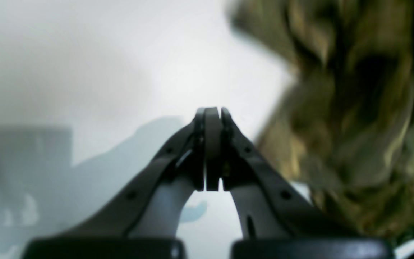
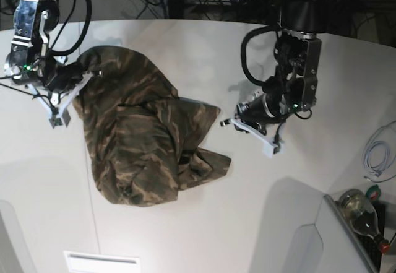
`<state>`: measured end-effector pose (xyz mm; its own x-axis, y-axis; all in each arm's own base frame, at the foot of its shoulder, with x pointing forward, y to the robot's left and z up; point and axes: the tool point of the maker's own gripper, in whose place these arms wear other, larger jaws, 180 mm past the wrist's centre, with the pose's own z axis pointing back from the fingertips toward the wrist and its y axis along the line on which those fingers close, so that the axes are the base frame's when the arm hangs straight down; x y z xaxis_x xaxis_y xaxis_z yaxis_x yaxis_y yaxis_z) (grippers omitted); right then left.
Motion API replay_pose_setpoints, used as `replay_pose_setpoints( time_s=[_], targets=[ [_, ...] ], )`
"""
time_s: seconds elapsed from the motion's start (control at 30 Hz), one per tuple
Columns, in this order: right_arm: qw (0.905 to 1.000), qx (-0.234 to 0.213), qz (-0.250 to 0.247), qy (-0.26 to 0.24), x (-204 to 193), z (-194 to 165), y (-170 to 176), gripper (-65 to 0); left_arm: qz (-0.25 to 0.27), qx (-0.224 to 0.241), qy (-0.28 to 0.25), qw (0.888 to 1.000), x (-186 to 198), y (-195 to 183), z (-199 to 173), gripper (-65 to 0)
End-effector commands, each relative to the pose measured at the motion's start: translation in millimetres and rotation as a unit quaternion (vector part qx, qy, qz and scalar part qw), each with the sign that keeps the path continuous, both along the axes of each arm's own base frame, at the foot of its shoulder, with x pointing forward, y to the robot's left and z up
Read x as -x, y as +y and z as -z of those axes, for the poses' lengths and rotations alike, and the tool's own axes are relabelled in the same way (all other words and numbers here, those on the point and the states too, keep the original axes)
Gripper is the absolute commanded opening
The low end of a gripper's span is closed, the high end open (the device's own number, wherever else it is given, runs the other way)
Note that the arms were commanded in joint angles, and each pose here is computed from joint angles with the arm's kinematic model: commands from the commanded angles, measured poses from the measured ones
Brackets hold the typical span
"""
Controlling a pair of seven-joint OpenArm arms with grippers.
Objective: Layout the t-shirt on the table in an organized manner, then fold the t-shirt properly
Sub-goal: 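Pull the shirt apart, right gripper outward, left gripper dragging fabric away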
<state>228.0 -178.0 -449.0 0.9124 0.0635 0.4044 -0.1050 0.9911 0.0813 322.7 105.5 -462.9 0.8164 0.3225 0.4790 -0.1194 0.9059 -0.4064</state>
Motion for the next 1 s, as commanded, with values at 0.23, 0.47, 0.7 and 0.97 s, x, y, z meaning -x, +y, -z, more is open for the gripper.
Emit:
replay_pose_setpoints(
  time_s=[0.23,0.47,0.7,0.97],
  targets=[
    [0.9998,-0.002,0.003,-0.020,12.2,3.0,-2.1,-65.0,-0.006,0.038,0.001,0.999,10.5,-31.7,3.1,-12.5],
    [0.9999,-0.001,0.003,-0.013,18.8,6.1,-2.7,-65.0,-0.016,0.040,-0.027,0.999,1.0,-36.1,-1.6,-11.7],
    [0.9999,-0.001,0.003,-0.013,18.8,6.1,-2.7,-65.0,-0.032,0.045,0.002,0.998,1.3,-41.8,29.2,-11.7],
    [0.9999,-0.001,0.003,-0.013,18.8,6.1,-2.7,-65.0,0.009,0.074,0.026,0.997,11.4,-68.7,47.1,-15.8]
  ],
)
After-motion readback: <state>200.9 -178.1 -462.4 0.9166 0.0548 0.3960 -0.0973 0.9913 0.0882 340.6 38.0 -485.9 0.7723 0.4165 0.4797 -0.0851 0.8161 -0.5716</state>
